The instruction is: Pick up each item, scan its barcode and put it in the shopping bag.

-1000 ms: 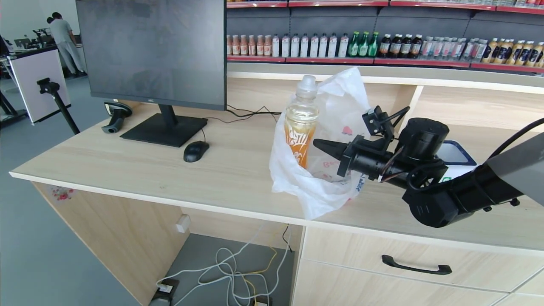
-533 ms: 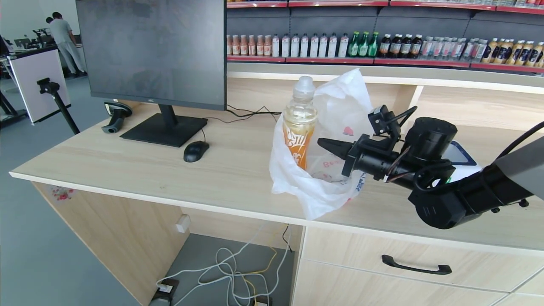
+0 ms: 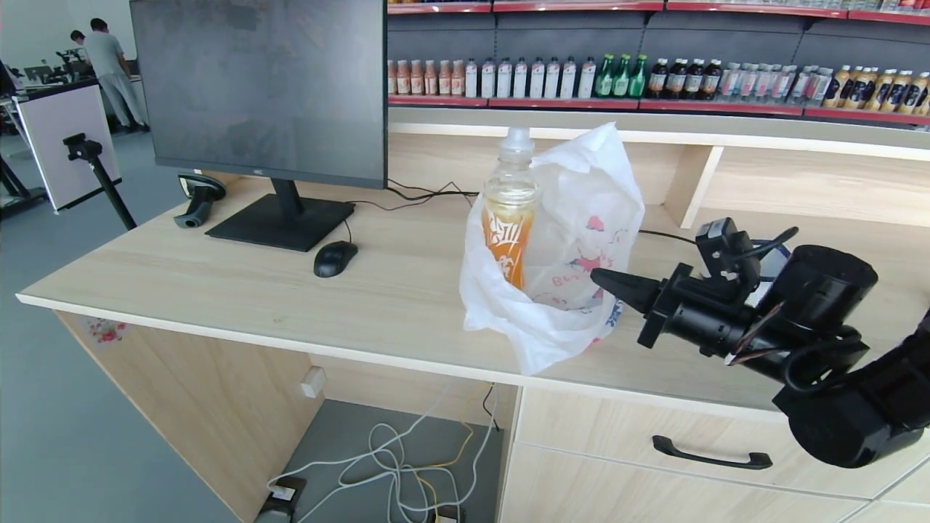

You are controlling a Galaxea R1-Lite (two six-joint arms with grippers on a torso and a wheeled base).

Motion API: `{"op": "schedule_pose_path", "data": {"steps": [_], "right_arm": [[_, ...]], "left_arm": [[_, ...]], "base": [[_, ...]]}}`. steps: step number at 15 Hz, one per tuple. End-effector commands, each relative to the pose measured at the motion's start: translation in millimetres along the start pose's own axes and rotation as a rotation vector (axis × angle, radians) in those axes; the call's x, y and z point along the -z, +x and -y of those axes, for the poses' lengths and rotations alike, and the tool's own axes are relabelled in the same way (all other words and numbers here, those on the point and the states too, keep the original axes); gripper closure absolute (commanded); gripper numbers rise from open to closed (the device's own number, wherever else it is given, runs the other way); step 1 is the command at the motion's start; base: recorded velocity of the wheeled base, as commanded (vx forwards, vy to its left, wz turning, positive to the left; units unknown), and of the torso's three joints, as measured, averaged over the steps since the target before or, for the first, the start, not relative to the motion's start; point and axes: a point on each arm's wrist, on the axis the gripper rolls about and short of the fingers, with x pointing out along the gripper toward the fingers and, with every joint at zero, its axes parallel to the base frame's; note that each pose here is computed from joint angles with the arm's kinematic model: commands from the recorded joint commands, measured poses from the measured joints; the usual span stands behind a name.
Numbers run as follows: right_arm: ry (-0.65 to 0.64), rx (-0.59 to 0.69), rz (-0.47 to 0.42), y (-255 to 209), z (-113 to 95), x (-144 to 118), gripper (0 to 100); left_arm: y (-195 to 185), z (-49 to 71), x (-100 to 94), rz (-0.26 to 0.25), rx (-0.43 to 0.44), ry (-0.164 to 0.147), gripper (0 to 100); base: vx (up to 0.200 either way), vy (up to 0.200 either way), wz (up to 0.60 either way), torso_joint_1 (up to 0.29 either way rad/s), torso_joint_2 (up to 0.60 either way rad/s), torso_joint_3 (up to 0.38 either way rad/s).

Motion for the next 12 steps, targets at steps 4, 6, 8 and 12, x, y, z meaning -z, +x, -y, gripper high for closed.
{"op": "schedule_pose_path", "data": {"steps": [4,6,8,12], "right_arm": [[-0.05,0.277,0.026,-47,-7,-12,100],[-0.08,0.281,0.071,-45,-5,-24,100],[-0.076,0.295,0.064,-50,-3,-23,100],[-0.073,0.301,0.063,-55,-5,-25,100]], "left_arm": [[0,0.0,-0.1,0.001,-0.002,0.0,0],[0,0.0,-0.1,0.001,0.0,0.0,0],[0,0.0,0.1,0.0,-0.002,0.001,0],[0,0.0,0.1,0.0,0.0,0.001,0]], "base": [[0.0,0.0,0.0,0.0,0.0,0.0],[0.0,0.0,0.0,0.0,0.0,0.0],[0.0,0.0,0.0,0.0,0.0,0.0],[0.0,0.0,-0.45,0.002,0.0,-0.001]]}}
